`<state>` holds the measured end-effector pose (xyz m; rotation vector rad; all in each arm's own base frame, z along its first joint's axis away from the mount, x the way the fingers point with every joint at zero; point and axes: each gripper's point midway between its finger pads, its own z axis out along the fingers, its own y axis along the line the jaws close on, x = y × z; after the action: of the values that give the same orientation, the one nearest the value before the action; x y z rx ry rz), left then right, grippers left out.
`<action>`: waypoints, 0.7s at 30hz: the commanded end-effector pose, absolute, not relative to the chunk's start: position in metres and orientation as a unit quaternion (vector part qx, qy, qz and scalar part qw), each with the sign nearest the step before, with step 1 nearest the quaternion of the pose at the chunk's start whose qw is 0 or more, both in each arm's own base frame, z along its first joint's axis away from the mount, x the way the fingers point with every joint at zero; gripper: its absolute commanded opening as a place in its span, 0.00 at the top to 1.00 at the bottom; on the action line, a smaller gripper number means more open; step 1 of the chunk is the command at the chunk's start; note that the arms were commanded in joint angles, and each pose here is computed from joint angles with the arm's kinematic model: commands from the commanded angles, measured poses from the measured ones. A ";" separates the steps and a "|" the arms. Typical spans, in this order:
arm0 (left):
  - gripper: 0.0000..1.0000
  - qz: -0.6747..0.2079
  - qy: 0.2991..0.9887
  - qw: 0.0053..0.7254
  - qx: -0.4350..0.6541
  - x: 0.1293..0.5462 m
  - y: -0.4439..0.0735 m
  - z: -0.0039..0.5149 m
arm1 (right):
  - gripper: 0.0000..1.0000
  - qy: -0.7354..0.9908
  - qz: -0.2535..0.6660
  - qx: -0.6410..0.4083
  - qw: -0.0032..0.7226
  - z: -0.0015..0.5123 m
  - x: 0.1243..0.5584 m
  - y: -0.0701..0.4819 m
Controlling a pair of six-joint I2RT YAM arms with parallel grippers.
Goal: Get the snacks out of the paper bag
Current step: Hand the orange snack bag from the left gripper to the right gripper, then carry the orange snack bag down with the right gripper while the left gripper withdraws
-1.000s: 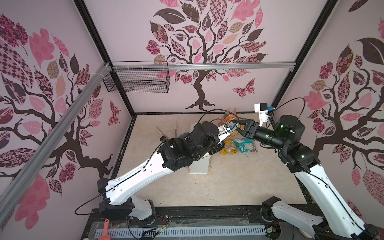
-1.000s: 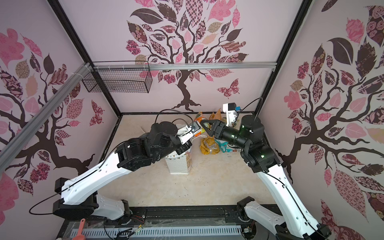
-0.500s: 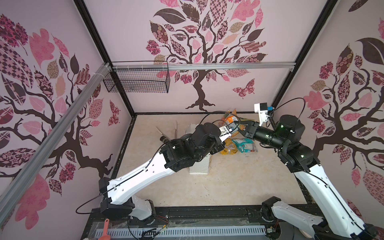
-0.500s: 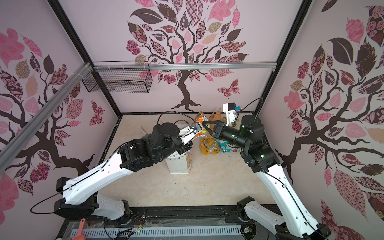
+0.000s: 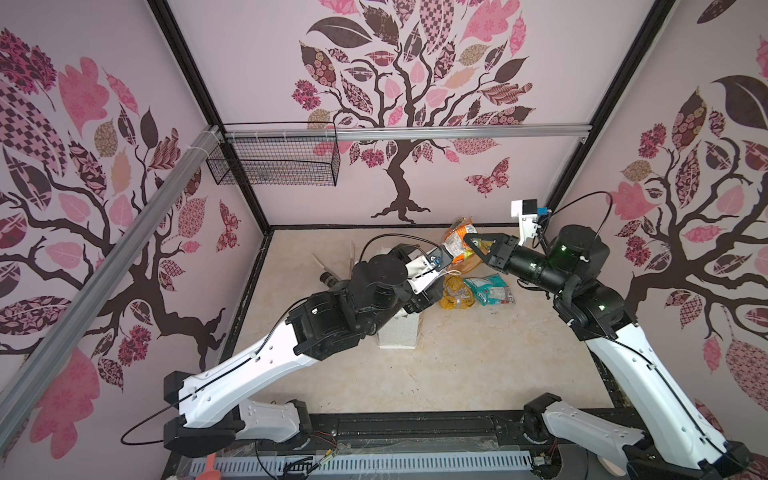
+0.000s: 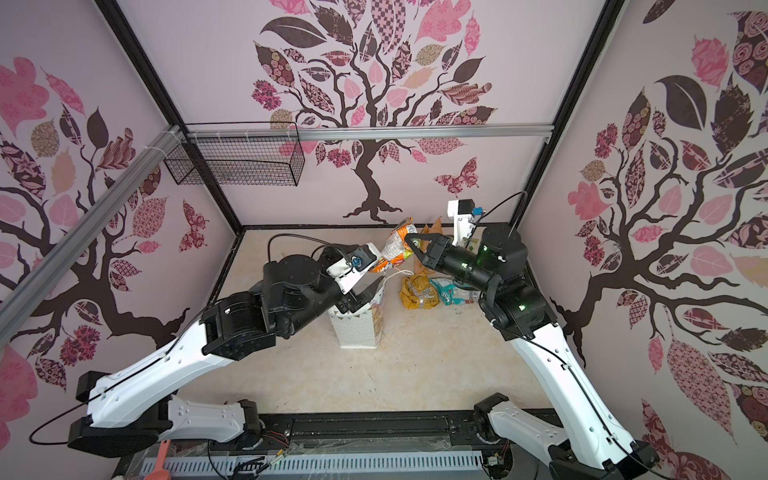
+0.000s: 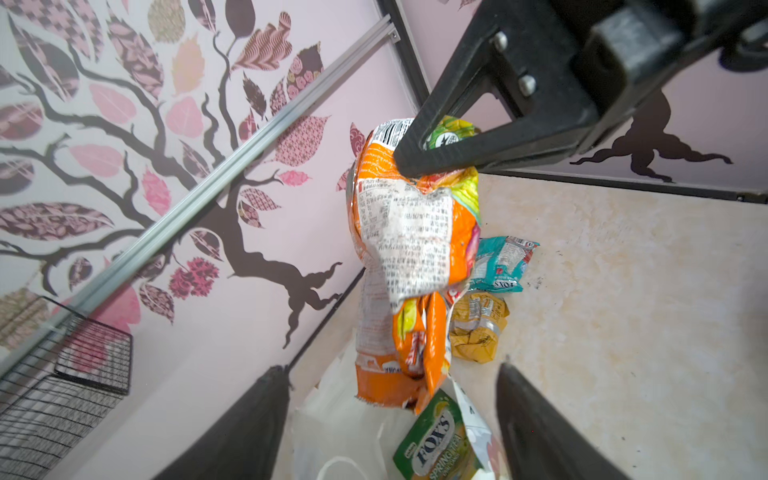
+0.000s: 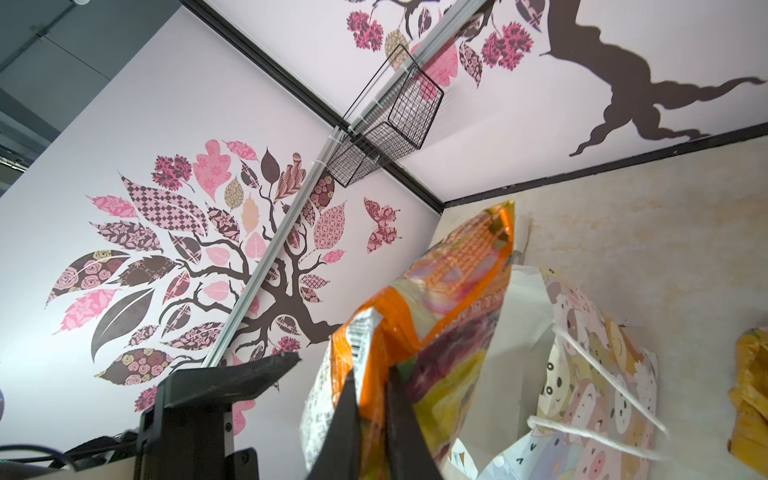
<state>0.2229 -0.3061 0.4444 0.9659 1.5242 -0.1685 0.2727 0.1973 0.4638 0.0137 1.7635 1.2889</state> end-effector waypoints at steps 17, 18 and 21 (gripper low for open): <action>0.01 -0.193 0.691 0.614 0.329 0.189 -0.257 0.442 | 1.00 0.679 0.371 0.168 0.611 0.459 0.282 0.102; 0.01 -0.194 0.691 0.612 0.332 0.189 -0.258 0.441 | 1.00 0.679 0.366 0.177 0.611 0.453 0.281 0.098; 0.01 -0.197 0.690 0.609 0.337 0.188 -0.261 0.440 | 1.00 0.684 0.353 0.206 0.604 0.427 0.279 0.087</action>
<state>0.1903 -0.2562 0.4484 0.7622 1.5775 -0.4306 0.2805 0.1073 0.4219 0.3884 1.6621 0.8546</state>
